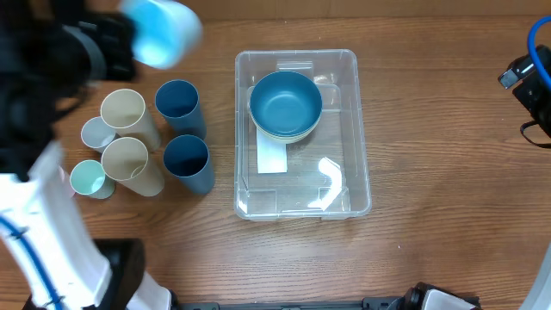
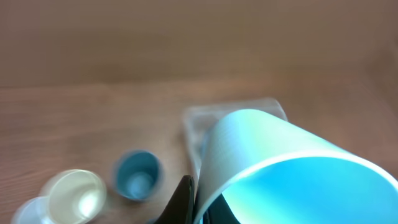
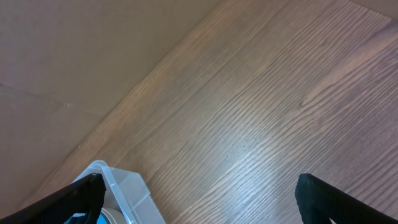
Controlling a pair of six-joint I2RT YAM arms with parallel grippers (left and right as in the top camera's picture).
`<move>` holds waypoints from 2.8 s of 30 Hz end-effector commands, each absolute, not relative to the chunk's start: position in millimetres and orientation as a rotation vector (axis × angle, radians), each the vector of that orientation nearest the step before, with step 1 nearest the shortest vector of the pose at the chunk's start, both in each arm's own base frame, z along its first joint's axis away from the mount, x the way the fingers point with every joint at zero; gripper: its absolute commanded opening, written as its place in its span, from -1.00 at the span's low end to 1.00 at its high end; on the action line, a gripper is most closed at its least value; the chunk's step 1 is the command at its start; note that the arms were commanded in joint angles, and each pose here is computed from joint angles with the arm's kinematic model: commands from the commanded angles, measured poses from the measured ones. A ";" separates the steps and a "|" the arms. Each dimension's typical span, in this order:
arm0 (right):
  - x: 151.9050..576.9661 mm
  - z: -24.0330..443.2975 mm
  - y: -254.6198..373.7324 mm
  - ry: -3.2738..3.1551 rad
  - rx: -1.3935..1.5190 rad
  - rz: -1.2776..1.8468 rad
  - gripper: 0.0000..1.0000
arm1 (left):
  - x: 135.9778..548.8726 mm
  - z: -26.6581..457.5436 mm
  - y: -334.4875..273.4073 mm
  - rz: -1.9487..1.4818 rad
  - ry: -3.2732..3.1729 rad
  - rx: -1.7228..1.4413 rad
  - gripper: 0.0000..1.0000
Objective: Pack container
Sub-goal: 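Grasp the small light-blue cup and place it in the bin, then move the left gripper to the pink cup and grasp it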
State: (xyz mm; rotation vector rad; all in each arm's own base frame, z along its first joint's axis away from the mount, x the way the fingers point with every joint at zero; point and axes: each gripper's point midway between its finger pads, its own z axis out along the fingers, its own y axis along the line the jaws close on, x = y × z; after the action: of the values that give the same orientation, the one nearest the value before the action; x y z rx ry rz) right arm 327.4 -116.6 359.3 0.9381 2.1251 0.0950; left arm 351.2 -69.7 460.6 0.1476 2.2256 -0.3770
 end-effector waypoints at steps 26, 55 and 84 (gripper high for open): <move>328.7 360.0 -117.5 2.121 0.940 0.101 1.00 | 416.4 74.9 -336.7 -0.085 2.814 0.921 -0.81; 328.7 360.0 -117.5 2.121 0.940 0.101 1.00 | 266.3 314.6 200.3 0.020 2.421 -1.326 0.43; 328.7 360.0 -117.5 2.121 0.940 0.101 1.00 | 299.1 79.3 275.1 0.067 2.638 -1.543 0.16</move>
State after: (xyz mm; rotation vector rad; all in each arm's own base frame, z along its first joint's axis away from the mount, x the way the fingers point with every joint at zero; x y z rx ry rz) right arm 327.8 -116.7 359.0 0.9385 2.1253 0.0957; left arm 301.1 272.8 82.9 -1.5239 2.6412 0.0495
